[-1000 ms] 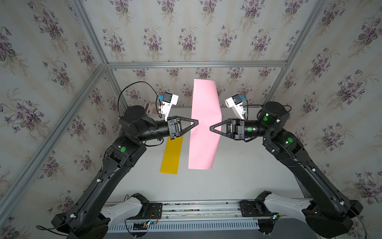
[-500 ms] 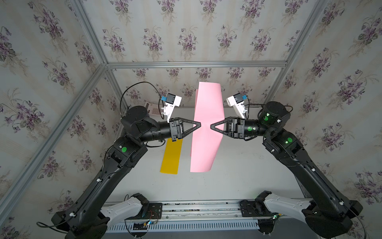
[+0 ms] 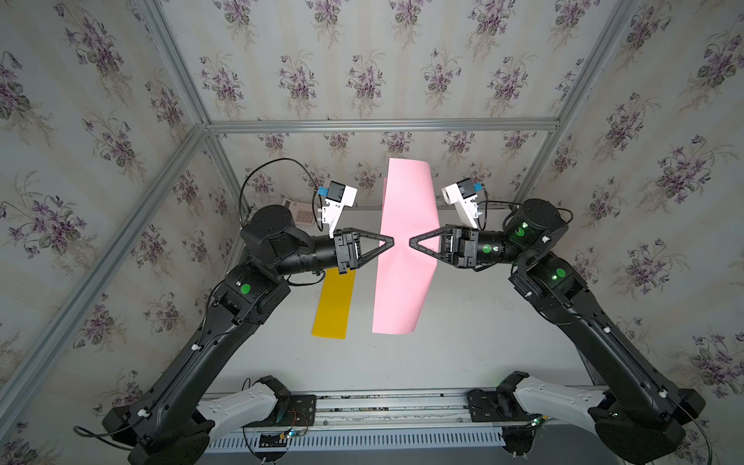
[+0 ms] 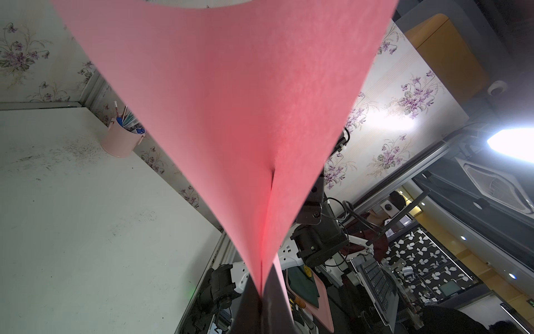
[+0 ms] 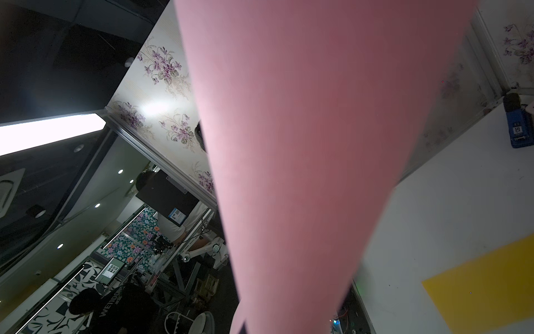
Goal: Fold the rectangular paper in half along the long edge
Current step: Fold the paper.
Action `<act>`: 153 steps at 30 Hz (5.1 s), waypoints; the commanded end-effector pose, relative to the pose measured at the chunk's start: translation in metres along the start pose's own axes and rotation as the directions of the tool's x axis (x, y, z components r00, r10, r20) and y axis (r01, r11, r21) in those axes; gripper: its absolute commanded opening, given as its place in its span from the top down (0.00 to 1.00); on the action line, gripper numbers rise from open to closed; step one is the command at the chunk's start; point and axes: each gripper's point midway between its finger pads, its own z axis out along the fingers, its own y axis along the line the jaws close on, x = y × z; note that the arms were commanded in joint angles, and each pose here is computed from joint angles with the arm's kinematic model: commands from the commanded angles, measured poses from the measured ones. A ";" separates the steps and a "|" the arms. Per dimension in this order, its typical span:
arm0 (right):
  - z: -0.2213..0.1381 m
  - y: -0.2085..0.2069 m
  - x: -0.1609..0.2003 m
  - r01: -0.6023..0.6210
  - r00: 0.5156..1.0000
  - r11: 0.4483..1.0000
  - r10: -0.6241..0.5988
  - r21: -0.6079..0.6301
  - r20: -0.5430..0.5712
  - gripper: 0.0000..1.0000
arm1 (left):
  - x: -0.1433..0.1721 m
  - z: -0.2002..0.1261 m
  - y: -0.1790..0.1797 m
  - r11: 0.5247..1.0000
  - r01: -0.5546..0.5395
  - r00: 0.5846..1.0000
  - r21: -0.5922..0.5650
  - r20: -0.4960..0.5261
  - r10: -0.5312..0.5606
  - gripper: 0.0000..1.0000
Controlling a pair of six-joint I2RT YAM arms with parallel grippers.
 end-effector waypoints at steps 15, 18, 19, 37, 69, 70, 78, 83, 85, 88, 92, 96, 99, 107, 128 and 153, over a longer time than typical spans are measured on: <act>0.005 0.000 -0.002 0.012 1.000 1.000 -0.012 -0.017 -0.006 0.97 | 0.003 0.009 0.000 1.000 -0.002 1.000 0.010 -0.026 0.003 0.81; 0.007 0.000 -0.002 0.014 1.000 1.000 -0.014 -0.022 -0.007 0.96 | 0.003 0.010 0.000 1.000 -0.002 1.000 0.013 -0.029 0.003 0.84; 0.007 0.000 -0.003 0.014 1.000 1.000 -0.014 -0.022 -0.005 0.95 | 0.004 0.011 -0.001 1.000 -0.003 1.000 0.016 -0.030 0.004 0.86; 0.000 0.015 -0.017 0.078 0.993 0.996 -0.073 -0.052 0.088 0.74 | 0.006 0.010 -0.011 0.999 -0.028 0.999 0.046 -0.034 0.030 1.00; -0.017 0.043 -0.069 0.230 0.936 0.972 -0.235 0.049 0.262 0.89 | 0.013 0.009 -0.031 0.990 -0.067 0.996 0.126 -0.052 0.074 1.00; -0.017 0.042 -0.070 0.235 0.934 0.971 -0.240 0.051 0.263 0.93 | 0.013 0.009 -0.032 0.990 -0.068 0.996 0.126 -0.052 0.076 1.00; -0.021 0.046 -0.077 0.251 0.926 0.967 -0.254 0.046 0.280 1.00 | 0.015 0.007 -0.032 0.990 -0.072 0.995 0.121 -0.053 0.079 1.00; -0.034 0.042 -0.091 0.258 0.910 0.963 -0.271 0.083 0.313 1.00 | 0.016 0.007 -0.032 0.990 -0.070 0.995 0.121 -0.058 0.078 1.00; -0.036 0.043 -0.094 0.260 0.907 0.962 -0.271 0.077 0.322 0.99 | 0.017 0.008 -0.032 0.990 -0.070 0.995 0.123 -0.061 0.078 1.00; -0.037 0.045 -0.098 0.265 0.905 0.962 -0.273 0.070 0.326 0.94 | 0.017 0.008 -0.033 0.990 -0.072 0.995 0.123 -0.060 0.080 1.00; -0.036 0.049 -0.101 0.274 0.904 0.960 -0.275 0.050 0.329 0.98 | 0.017 0.009 -0.034 0.989 -0.072 0.995 0.125 -0.063 0.080 1.00; -0.035 0.051 -0.104 0.280 0.903 0.959 -0.277 0.040 0.329 0.95 | 0.019 0.010 -0.033 0.990 -0.072 0.995 0.125 -0.067 0.080 1.00; -0.035 0.055 -0.106 0.291 0.899 0.956 -0.284 0.030 0.333 1.00 | 0.019 0.011 -0.033 0.990 -0.071 0.994 0.124 -0.069 0.080 1.00; -0.037 0.056 -0.111 0.282 0.898 0.959 -0.278 0.037 0.341 0.89 | 0.020 0.011 -0.034 0.989 -0.073 0.994 0.126 -0.070 0.082 1.00; -0.043 0.046 -0.050 0.139 0.972 0.990 -0.137 0.001 0.192 0.73 | -0.014 0.006 -0.061 0.979 -0.148 0.989 0.138 0.039 0.144 1.00; -0.027 0.048 -0.005 0.090 0.990 0.995 -0.084 -0.046 0.117 0.87 | -0.026 0.019 -0.050 0.985 -0.139 0.989 0.106 0.054 0.134 1.00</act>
